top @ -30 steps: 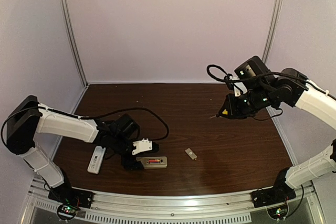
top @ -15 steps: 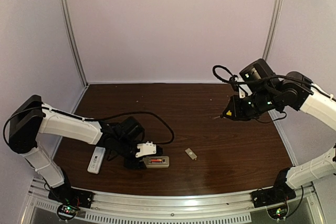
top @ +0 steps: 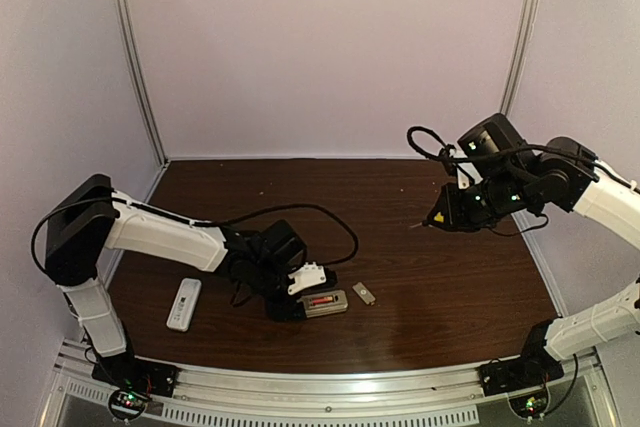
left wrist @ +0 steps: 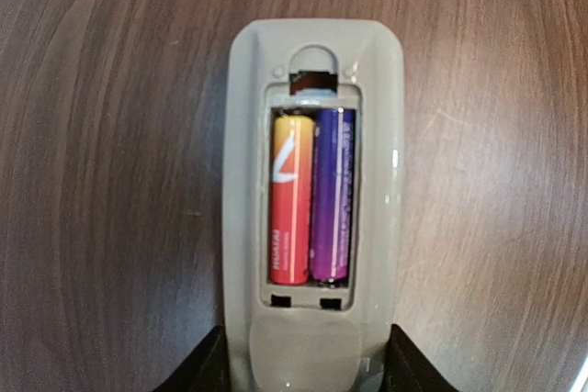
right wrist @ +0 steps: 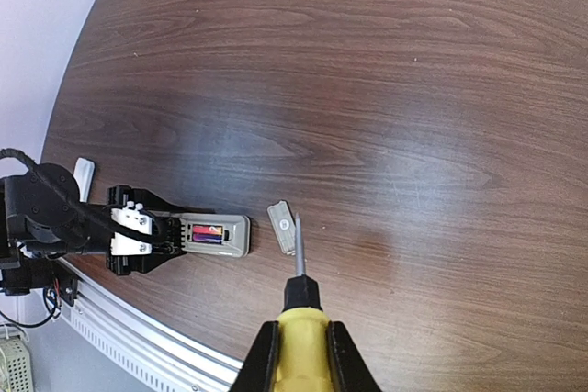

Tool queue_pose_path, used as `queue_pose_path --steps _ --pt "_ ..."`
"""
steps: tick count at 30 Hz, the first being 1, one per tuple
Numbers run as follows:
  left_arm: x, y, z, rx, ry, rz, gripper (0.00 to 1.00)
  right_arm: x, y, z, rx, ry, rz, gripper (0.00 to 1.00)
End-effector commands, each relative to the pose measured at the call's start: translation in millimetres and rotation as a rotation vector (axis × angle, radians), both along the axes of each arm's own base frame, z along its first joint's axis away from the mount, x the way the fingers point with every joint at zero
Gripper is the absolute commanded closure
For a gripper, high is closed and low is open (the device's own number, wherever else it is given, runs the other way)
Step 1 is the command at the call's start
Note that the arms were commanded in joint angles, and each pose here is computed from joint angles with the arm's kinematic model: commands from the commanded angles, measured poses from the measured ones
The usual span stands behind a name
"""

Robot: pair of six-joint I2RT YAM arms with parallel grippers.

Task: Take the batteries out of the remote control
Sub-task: Move the remote control without the battery cover to the center of the board, then pick up the remote control without the battery cover from the center of the board.

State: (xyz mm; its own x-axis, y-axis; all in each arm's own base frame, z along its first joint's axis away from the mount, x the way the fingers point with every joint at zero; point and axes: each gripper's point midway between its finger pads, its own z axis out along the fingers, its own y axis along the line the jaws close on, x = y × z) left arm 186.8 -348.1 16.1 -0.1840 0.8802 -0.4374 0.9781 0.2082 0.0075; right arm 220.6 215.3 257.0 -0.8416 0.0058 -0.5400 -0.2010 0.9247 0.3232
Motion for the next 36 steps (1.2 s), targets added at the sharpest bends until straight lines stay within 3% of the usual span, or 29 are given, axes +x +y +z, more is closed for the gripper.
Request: queue_pose_path --steps 1,9,18,21,25,36 --pt "-11 -25 -2 -0.055 0.036 0.004 0.55 -1 -10 2 -0.006 -0.011 -0.027 1.00" --pt "-19 -21 -14 -0.036 0.058 0.018 0.41 -5 -13 -1 0.004 -0.006 -0.035 1.00" --pt "-14 -28 2 -0.074 0.020 0.002 0.34 -2 -10 -4 0.005 -0.005 -0.036 1.00" --pt "-12 -29 12 -0.093 -0.005 -0.019 0.27 -1 -8 -1 0.012 -0.011 -0.039 1.00" --pt "-7 -31 28 -0.124 -0.054 -0.024 0.04 1 -9 2 0.012 -0.020 -0.045 1.00" --pt "17 -28 87 -0.296 -0.231 0.072 0.03 4 -9 0 -0.009 -0.020 -0.048 1.00"
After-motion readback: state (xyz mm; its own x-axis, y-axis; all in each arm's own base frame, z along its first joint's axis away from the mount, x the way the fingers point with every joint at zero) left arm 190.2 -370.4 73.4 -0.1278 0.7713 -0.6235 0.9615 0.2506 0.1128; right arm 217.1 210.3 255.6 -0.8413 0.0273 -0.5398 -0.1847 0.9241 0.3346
